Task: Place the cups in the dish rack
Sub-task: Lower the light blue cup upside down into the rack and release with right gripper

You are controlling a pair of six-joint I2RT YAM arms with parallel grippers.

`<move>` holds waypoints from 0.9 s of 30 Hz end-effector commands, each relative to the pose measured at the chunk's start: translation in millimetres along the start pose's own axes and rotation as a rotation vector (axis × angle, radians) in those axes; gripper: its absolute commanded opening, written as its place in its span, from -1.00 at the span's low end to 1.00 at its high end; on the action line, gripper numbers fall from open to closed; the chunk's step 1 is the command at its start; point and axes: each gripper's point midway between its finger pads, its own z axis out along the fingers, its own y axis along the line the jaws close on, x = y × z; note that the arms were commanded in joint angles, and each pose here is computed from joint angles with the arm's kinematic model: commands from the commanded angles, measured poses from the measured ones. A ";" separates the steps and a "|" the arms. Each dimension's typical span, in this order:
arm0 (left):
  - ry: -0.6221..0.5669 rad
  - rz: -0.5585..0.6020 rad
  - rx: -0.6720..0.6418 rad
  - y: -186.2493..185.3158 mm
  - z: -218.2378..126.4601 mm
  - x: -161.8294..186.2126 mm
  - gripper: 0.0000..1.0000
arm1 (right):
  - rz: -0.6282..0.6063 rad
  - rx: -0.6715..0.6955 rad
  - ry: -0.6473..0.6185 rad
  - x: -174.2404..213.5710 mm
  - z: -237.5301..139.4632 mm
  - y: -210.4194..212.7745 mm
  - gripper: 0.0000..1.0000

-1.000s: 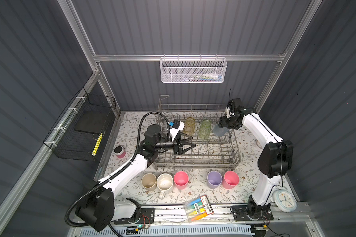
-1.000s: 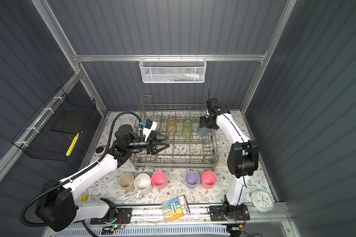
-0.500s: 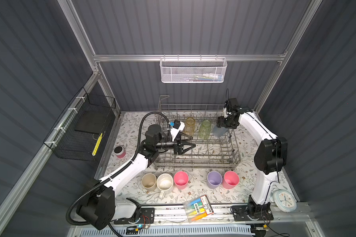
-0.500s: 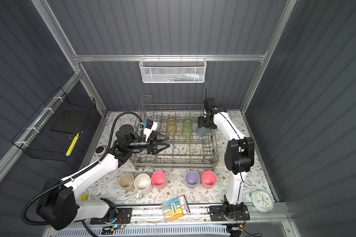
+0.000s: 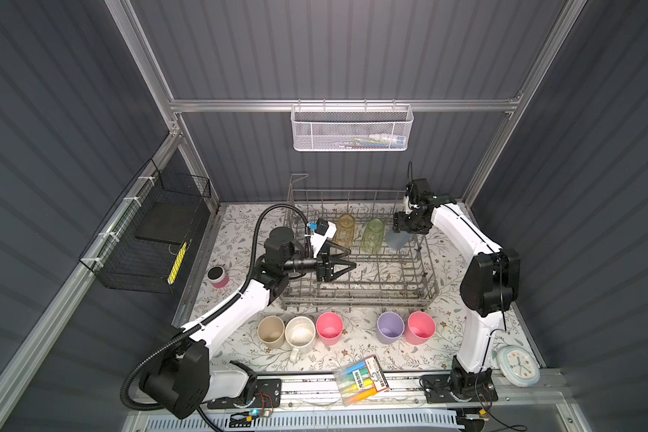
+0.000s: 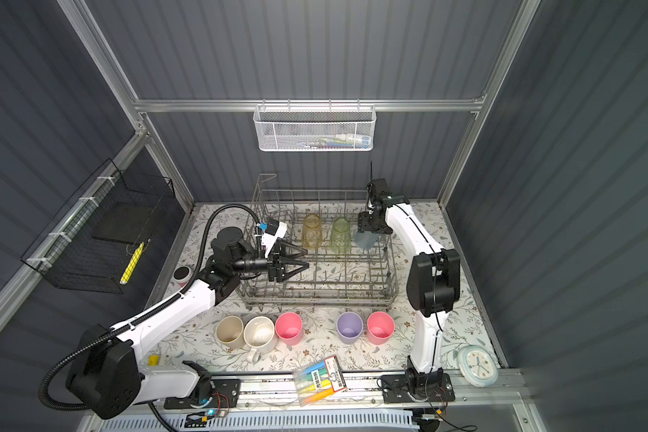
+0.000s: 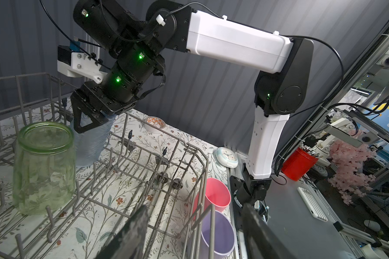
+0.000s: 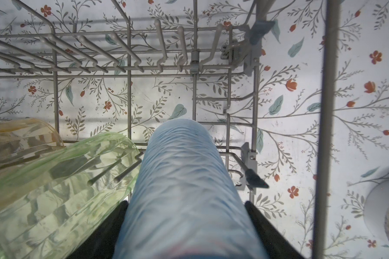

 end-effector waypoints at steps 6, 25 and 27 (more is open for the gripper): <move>0.004 0.017 0.019 -1.0 -0.8 6.2 0.32 | -0.002 -0.005 -0.025 -6.9 -10.7 4.7 0.84; -0.006 0.017 0.016 -3.4 -2.4 1.3 0.33 | -0.001 -0.030 -0.218 -23.8 -98.1 2.5 0.98; -0.001 0.015 0.010 -2.8 -2.3 0.6 0.33 | -0.002 -0.047 -0.260 -23.2 -113.3 3.1 0.98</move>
